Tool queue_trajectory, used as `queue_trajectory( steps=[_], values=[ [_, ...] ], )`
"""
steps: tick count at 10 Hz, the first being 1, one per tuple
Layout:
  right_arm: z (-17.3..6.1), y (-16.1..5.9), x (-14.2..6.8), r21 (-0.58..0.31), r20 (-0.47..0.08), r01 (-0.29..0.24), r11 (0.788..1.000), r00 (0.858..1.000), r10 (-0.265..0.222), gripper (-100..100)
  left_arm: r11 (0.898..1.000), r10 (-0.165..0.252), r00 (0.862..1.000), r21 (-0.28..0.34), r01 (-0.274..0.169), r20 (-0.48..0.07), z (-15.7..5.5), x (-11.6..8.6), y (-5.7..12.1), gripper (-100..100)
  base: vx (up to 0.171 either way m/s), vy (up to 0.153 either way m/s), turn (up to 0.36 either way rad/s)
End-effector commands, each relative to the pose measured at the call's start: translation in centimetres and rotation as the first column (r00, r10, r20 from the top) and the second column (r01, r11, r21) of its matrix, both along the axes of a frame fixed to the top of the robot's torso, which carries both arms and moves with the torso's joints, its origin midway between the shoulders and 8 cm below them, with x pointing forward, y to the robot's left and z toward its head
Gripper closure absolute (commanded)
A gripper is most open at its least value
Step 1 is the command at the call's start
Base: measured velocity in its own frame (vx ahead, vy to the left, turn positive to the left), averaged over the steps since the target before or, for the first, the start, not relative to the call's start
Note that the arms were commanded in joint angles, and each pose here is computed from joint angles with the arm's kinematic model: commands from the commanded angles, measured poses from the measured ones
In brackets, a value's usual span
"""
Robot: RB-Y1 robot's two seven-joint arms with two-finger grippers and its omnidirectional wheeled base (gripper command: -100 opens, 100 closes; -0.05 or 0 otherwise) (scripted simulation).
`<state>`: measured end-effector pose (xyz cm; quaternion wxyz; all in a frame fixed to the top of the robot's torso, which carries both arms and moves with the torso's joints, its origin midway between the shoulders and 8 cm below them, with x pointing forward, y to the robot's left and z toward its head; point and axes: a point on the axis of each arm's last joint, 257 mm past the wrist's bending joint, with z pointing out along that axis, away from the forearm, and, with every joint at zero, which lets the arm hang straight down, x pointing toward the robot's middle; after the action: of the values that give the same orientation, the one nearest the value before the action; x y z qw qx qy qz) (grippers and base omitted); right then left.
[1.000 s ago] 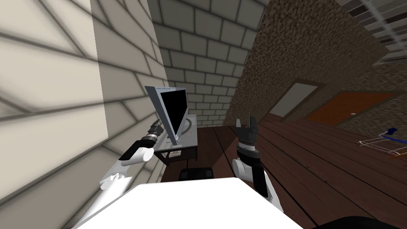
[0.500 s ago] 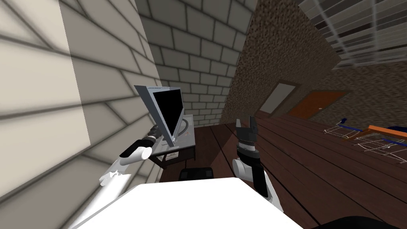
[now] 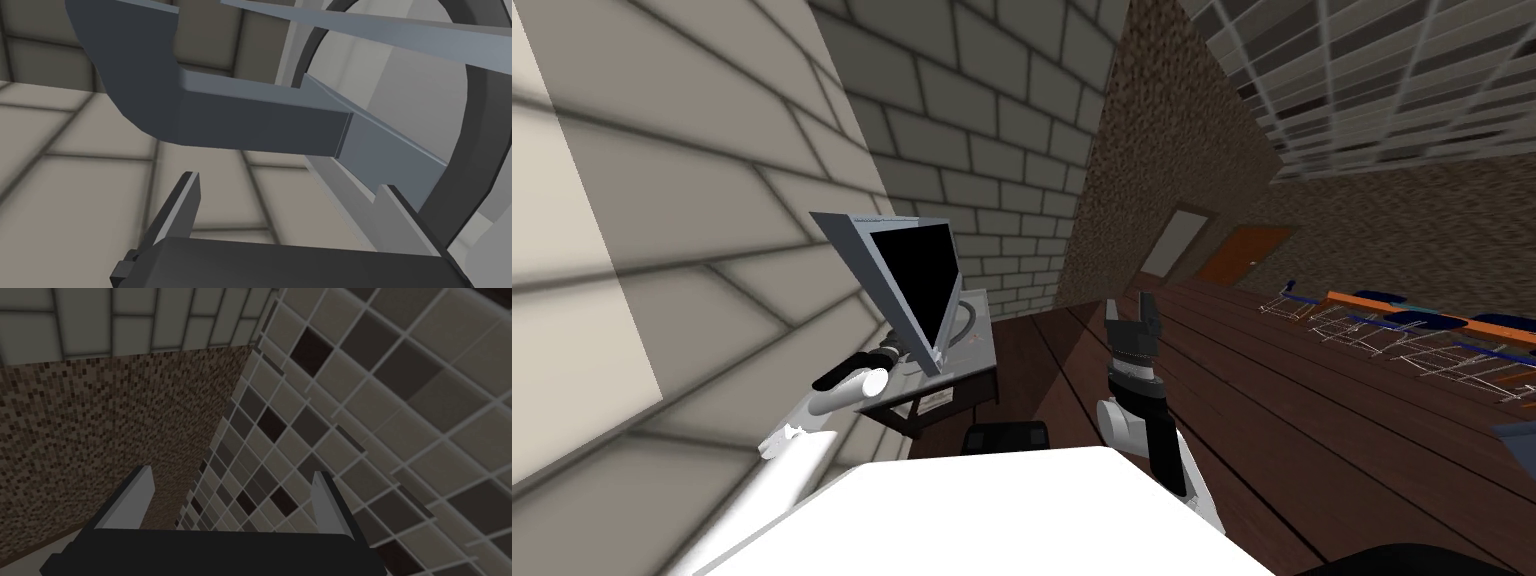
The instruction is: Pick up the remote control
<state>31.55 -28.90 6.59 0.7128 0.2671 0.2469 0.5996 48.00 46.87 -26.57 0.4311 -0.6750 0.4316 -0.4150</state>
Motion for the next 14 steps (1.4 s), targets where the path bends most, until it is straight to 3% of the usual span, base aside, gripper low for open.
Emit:
queue_trajectory(
  steps=[1,2,6,7,9,13,14],
  values=[
    [0.0,0.0,0.0,0.0,0.0,0.0,1.0,1.0,0.0,0,0.999,0.017,0.997,-0.029,-0.02,-0.071,-2.5,-0.6,0.9,-100,-0.012,0.021,-0.14],
    [0.0,0.0,0.0,0.0,0.0,0.0,1.0,1.0,0.0,0,0.999,0.019,0.997,-0.03,-0.021,-0.074,-2.7,-0.6,0.9,-100,-0.005,0.01,0.016],
    [0.0,0.0,0.0,0.0,0.0,0.0,1.0,1.0,0.0,0,0.992,0.062,0.973,-0.091,-0.084,-0.223,-7.6,-2.6,4.0,-100,-0.007,0.02,-0.207],
    [0.0,0.0,0.0,0.0,0.0,0.0,1.0,1.0,0.0,0,0.992,0.063,0.973,-0.091,-0.085,-0.224,-7.7,-2.6,4.0,-100,-0.001,0.012,-0.001],
    [0.0,0.0,0.0,0.0,0.0,0.0,1.0,1.0,0.0,0,0.986,0.08,0.953,-0.116,-0.119,-0.293,-9.8,-3.8,5.5,-100,-0.006,0.02,-0.227],
    [0.0,0.0,0.0,0.0,0.0,0.0,1.0,1.0,0.0,0,0.969,0.108,0.899,-0.158,-0.191,-0.425,-13.8,-7.0,8.0,-100,-0.004,0.033,-0.218],
    [0.0,0.0,0.0,0.0,0.0,0.0,1.0,1.0,0.0,0,0.969,0.109,0.898,-0.158,-0.192,-0.427,-13.9,-7.0,8.1,-100,-0.002,0.013,0.064]
  ],
)
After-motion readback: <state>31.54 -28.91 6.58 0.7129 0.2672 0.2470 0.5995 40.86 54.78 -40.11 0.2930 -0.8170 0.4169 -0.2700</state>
